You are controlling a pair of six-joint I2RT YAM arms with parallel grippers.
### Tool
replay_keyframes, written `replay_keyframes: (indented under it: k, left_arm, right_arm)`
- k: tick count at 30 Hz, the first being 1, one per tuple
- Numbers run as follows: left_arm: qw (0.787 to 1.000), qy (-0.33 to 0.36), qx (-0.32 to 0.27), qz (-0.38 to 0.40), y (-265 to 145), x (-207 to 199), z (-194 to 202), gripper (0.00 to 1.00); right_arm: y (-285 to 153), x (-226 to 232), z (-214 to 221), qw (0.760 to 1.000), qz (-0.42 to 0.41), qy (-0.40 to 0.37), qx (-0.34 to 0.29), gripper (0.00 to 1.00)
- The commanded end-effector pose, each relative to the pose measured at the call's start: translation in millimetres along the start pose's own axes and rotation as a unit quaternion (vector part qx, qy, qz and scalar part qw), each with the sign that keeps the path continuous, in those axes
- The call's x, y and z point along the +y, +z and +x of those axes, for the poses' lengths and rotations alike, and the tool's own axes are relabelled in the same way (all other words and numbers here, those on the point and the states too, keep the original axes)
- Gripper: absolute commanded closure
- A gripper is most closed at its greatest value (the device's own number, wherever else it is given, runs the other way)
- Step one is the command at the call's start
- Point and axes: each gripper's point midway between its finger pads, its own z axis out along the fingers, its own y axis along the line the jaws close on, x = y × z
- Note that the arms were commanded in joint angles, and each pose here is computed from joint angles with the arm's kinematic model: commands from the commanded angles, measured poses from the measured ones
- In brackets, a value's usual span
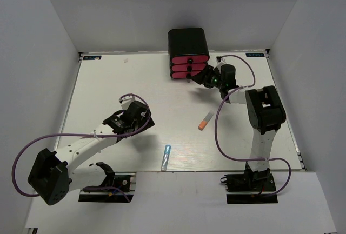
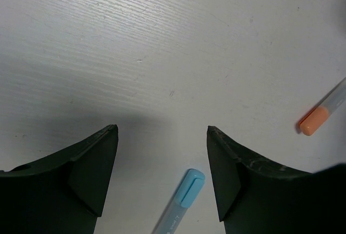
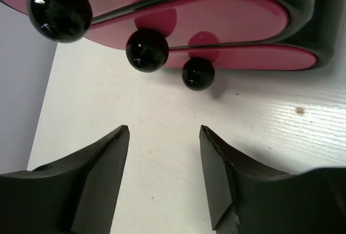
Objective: Sort the stationery into containers
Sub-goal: Open the drawer
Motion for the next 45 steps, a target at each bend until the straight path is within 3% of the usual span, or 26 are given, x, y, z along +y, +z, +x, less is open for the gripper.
replay_keyframes:
  k: [1, 4, 9, 14, 26, 45]
  left_arm:
    - [1.0, -0.005, -0.009, 0.02, -5.5, -12.5, -7.8, 0.24]
    - [1.0, 0.001, -0.007, 0.016, -3.6, -11.1, -6.4, 0.24]
    - [1.0, -0.001, -0.009, 0.02, -5.0, -14.2, -8.9, 0.24]
    - [1.0, 0.003, -0.003, 0.01, 0.5, -13.5, -6.3, 0.24]
    - [1.0, 0.01, 0.009, 0.008, 10.2, -23.2, -5.0, 0.24]
    - [1.0, 0.019, 0.021, -0.001, 18.1, -20.7, 1.5, 0.24]
  right_arm:
    - [-4.6, 14.4, -17.4, 0.999, -0.024, -0.008, -0.028, 0.41]
    - [3.2, 6.0, -14.1, 1.0, -0.012, 0.013, -0.024, 0.46]
    - [16.2, -5.4, -9.1, 0.999, 0.001, 0.035, -0.018, 0.65]
    - [22.6, -12.2, -7.2, 0.999, 0.006, 0.047, -0.016, 0.64]
    - [40.6, -20.8, -9.3, 0.996, 0.017, 0.08, -0.023, 0.5]
    - [65.9, -17.4, 3.9, 0.994, 0.033, 0.102, -0.019, 0.47]
